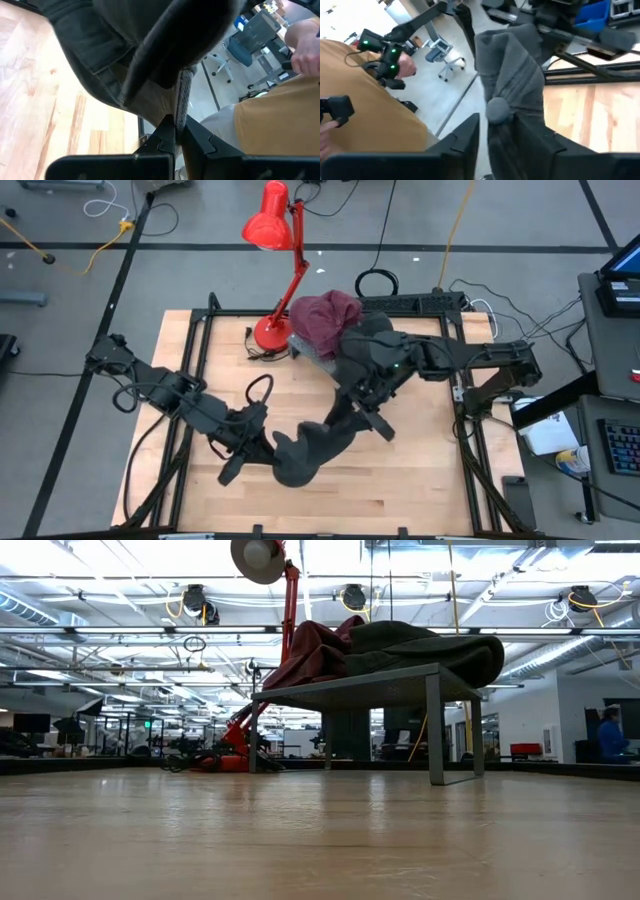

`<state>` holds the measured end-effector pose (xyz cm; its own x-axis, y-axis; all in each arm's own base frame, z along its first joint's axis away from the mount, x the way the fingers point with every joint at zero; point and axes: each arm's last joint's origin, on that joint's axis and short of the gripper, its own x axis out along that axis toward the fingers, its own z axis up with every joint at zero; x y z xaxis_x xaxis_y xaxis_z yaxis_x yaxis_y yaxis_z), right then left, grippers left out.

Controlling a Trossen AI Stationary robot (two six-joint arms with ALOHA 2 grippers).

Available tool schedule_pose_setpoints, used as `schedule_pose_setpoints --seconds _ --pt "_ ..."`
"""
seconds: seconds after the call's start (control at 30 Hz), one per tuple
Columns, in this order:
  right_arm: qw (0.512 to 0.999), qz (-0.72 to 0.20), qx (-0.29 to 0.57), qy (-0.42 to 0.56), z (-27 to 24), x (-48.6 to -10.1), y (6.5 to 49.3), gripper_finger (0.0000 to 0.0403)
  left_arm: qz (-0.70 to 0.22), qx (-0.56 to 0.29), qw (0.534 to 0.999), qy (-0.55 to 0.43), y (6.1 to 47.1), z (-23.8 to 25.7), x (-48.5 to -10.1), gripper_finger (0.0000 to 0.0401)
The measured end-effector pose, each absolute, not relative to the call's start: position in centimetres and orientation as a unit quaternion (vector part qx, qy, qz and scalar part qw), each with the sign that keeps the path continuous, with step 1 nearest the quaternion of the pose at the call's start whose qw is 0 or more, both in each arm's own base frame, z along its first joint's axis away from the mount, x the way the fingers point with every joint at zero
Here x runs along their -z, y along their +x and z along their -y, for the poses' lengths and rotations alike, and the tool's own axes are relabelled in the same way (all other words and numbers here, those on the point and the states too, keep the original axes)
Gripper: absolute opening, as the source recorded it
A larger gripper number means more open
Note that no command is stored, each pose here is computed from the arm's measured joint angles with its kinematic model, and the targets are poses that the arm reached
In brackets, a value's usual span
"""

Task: Pick & Place hat
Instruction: Stack the black cap on top of the black cap on the shelf

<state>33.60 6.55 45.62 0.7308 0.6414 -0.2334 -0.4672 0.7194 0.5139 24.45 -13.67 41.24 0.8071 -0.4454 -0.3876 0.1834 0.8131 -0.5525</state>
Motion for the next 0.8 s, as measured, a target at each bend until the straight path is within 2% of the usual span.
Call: schedule_pose_setpoints --seconds 0.27,0.5,0.8 --pt "0.897 -0.218 -0.312 0.224 -7.2 -46.3 31.9 0.0017 -0.258 0.171 0.916 -0.255 24.5 13.5 -41.2 0.0009" --pt "0.891 -0.223 -0.316 0.238 -7.3 -47.1 30.4 0.0005 -0.256 0.169 0.915 -0.262 24.6 13.5 -41.3 0.0015" --pt "0.894 -0.226 -0.321 0.215 -6.7 -48.8 26.3 0.0002 -0.25 0.163 0.903 -0.31 25.0 12.9 -41.6 0.0141"
